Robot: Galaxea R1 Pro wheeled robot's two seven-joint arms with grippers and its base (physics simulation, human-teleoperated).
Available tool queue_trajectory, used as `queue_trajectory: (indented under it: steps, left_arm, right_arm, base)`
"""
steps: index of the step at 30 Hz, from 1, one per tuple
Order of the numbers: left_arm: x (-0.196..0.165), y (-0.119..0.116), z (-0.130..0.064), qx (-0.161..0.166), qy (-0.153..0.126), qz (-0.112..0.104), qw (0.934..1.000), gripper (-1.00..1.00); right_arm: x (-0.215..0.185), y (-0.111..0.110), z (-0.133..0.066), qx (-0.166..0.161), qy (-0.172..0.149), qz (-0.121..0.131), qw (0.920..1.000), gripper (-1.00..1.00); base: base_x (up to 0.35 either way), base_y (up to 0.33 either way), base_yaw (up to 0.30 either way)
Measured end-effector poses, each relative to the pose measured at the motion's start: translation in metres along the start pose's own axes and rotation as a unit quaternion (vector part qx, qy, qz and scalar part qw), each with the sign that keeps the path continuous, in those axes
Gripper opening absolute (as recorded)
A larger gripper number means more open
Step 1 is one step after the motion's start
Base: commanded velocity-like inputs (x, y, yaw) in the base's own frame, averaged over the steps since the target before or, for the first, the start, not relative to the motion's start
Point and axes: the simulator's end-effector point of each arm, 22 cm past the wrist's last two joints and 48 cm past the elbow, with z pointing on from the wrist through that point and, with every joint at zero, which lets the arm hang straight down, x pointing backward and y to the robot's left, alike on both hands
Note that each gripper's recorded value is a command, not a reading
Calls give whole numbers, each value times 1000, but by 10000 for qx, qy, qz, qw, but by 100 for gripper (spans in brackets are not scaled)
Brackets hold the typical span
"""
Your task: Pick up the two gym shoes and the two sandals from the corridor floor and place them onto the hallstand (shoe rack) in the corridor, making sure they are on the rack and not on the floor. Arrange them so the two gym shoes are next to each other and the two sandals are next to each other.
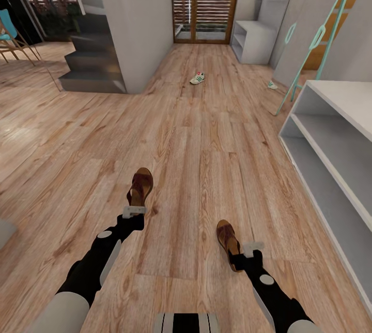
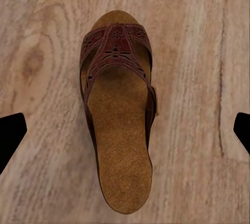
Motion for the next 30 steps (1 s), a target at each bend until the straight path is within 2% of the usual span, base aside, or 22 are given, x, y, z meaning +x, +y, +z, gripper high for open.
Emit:
queue_trajectory:
  steps: [7,19,30]
  left_arm:
    - [-1,0,0,-1,-6,5,10000,-100]
    - [0,0,0,0,-4,5,10000,-100]
    - [27,3,12,-3,221,-37,9997,-100]
  right_arm:
    - [-6,0,0,-7,-184,-16,9998,100]
    - [-8,1,0,-15,-223,-29,9997,100]
    - [21,4,7,-52,33,-30,10000,100]
  base:
    - [0,0,0]
    - [0,0,0]
    - [0,0,0]
